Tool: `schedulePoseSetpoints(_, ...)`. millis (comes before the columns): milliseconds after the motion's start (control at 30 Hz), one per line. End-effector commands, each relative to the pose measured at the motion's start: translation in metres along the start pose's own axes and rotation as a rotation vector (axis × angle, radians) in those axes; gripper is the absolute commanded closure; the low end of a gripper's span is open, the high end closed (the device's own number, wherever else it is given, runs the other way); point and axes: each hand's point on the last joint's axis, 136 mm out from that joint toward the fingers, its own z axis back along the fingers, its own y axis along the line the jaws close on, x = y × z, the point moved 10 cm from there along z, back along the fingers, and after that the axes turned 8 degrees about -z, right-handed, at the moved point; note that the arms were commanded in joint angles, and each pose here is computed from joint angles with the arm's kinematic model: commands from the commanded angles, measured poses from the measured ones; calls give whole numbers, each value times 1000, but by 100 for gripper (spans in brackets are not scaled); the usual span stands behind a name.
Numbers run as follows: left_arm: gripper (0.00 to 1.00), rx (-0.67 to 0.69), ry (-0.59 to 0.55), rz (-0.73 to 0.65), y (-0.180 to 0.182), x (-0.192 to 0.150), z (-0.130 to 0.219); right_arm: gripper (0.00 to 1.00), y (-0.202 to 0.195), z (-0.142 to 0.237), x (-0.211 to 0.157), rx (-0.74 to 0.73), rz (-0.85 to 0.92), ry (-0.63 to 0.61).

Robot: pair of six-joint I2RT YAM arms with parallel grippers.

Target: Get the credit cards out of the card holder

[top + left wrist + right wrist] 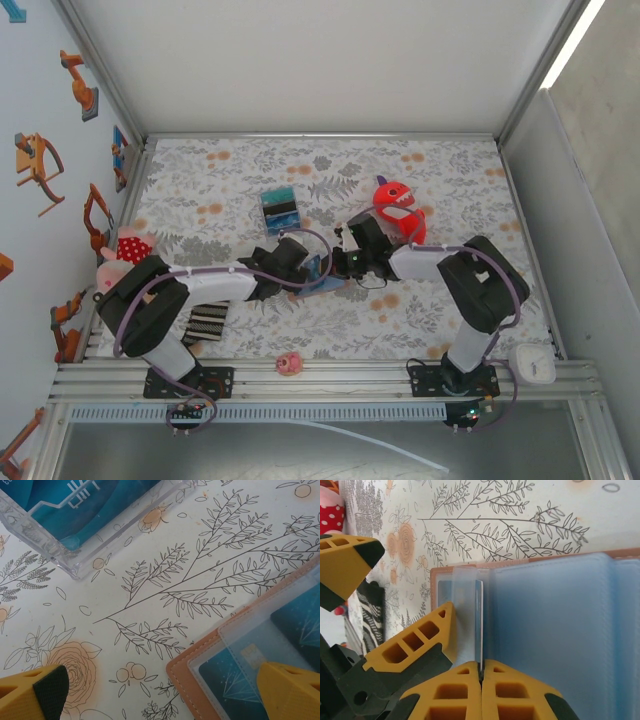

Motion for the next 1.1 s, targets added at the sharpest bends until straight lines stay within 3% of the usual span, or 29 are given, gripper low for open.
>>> schedulePoseSetpoints(0, 3, 31, 35, -49, 6, -11, 8, 100, 13, 18, 2, -88, 86, -40)
schedulePoseSetpoints(267, 3, 70, -80, -8, 25, 6, 39, 100, 33, 43, 4, -101, 181, -95)
schedulePoseSetpoints(533, 3, 51, -296, 111, 53, 23, 83, 100, 56, 73, 0, -85, 347, -149)
schedulePoseSetpoints(800, 0, -293, -578, 139, 71, 35, 122, 100, 88, 100, -7, 32, 612, -136)
schedulePoseSetpoints(967, 0, -431, -603, -11, 66, 43, 132, 100, 104, 109, -13, 99, 750, -77)
schedulePoseSetpoints(1067, 5, -532, -618, -84, 59, 48, 134, 100, 108, 112, -16, 112, 801, -40)
